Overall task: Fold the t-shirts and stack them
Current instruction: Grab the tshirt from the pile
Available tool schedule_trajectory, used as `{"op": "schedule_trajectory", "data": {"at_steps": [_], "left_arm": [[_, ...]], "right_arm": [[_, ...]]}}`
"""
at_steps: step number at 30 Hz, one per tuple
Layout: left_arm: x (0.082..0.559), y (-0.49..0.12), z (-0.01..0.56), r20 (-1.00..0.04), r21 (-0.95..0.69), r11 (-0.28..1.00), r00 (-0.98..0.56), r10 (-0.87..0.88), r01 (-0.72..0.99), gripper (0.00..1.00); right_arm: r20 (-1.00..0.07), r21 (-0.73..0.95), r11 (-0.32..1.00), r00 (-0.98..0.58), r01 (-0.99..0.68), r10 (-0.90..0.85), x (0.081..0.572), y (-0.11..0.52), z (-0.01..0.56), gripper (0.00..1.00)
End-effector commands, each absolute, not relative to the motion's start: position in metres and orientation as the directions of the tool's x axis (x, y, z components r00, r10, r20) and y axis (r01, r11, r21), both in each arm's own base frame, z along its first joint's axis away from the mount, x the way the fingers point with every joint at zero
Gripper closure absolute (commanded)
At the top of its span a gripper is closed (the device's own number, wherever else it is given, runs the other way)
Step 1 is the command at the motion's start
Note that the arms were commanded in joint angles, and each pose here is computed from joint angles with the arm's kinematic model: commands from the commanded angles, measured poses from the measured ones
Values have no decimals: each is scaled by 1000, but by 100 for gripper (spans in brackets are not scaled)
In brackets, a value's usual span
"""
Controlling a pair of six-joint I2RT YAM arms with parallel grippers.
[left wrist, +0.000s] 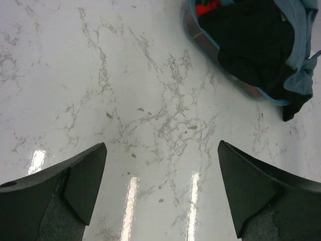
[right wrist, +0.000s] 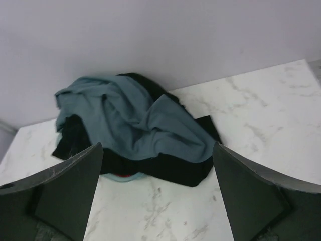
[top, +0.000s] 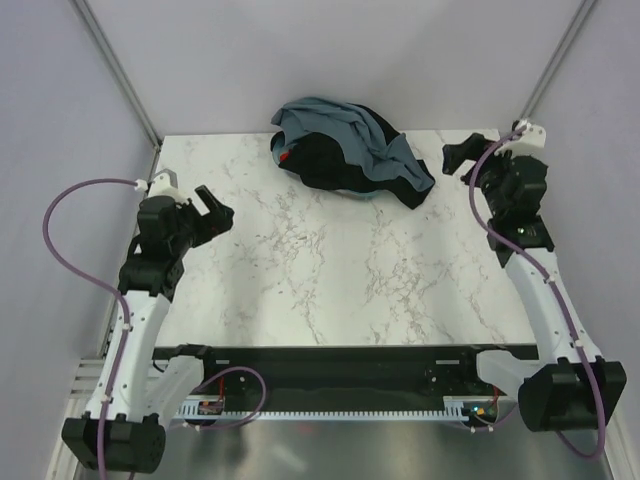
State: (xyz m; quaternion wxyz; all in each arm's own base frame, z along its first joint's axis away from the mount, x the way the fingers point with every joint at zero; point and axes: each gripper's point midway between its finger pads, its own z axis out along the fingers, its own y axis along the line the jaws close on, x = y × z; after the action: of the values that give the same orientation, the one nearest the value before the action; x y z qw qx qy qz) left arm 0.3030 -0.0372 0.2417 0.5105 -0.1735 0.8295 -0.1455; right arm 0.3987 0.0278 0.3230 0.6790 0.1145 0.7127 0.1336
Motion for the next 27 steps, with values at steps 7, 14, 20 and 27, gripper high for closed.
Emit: {"op": "schedule_trajectory", "data": {"at_steps": [7, 14, 20, 27], "left_arm": [[236, -58, 239, -781, -446, 895, -485, -393, -8, 0], [230, -40, 228, -782, -429, 896, -448, -433, -117, 0], [238, -35, 214, -762, -428, 887, -458, -458, -174, 8], [240, -36, 208, -751, -417, 892, -485, -447, -176, 11]], "right_arm": [[-777, 518, 854, -443, -48, 447, 395, 92, 305, 2], [-797, 404, 911, -522, -85, 304, 448, 152, 305, 2], [-763, 367, 929, -589, -53, 267, 511, 178, 263, 2], [-753, 308, 947, -631, -87, 187, 566, 223, 217, 5]]}}
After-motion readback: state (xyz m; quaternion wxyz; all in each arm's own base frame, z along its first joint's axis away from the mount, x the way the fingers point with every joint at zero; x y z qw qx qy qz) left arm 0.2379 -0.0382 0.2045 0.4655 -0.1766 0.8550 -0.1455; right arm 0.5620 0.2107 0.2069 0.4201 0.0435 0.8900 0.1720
